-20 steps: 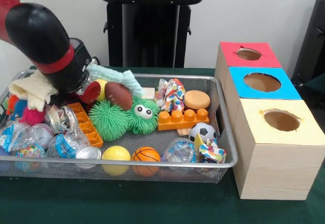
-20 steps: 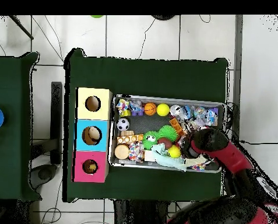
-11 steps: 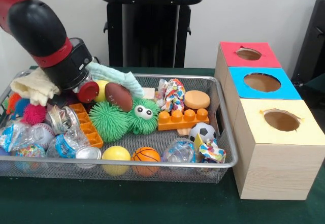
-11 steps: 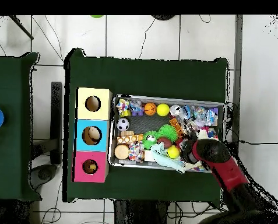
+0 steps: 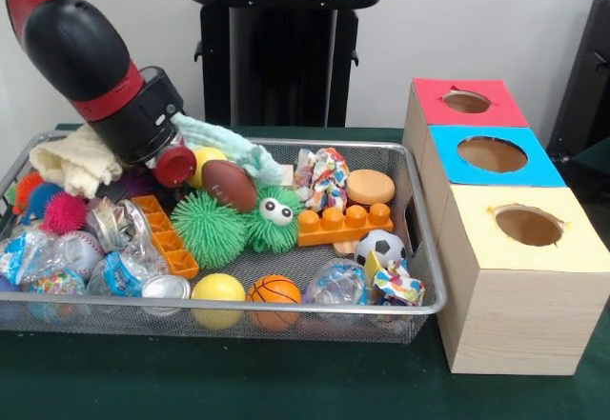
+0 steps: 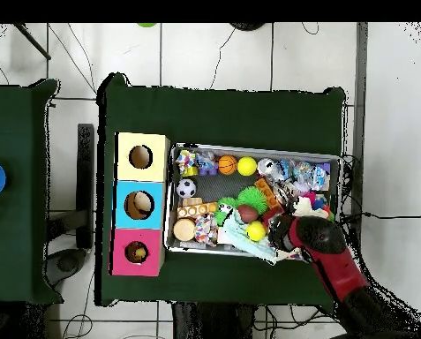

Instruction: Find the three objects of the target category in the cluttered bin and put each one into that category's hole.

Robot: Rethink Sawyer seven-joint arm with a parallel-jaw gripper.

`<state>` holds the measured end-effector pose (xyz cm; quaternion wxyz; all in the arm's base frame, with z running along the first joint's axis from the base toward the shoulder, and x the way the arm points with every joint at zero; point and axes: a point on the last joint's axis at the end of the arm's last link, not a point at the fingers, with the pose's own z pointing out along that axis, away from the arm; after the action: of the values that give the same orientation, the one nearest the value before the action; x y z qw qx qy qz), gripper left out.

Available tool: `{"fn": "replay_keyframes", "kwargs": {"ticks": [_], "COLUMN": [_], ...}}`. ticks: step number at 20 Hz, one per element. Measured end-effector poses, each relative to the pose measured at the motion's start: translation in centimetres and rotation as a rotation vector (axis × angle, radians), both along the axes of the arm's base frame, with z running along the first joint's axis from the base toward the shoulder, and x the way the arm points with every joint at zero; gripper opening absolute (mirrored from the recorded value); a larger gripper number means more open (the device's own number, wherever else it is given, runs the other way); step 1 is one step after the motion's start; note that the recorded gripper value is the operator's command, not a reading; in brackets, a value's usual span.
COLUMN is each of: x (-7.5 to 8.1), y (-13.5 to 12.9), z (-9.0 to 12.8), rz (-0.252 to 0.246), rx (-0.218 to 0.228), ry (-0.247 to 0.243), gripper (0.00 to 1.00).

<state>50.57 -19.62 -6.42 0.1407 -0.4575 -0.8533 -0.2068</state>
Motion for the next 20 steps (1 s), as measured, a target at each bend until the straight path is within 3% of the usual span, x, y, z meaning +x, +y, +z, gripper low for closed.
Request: {"fn": "replay_keyframes", "kwargs": {"ticks": [13, 20], "x": [-1.3, -1.6], "y": [4.3, 5.6], "z": [-0.1, -0.2], "rz": [-0.123, -0.177], "rx": [0.156, 0.186], "ry": [0.002, -0.019], "gripper": [1.0, 1.0]}}
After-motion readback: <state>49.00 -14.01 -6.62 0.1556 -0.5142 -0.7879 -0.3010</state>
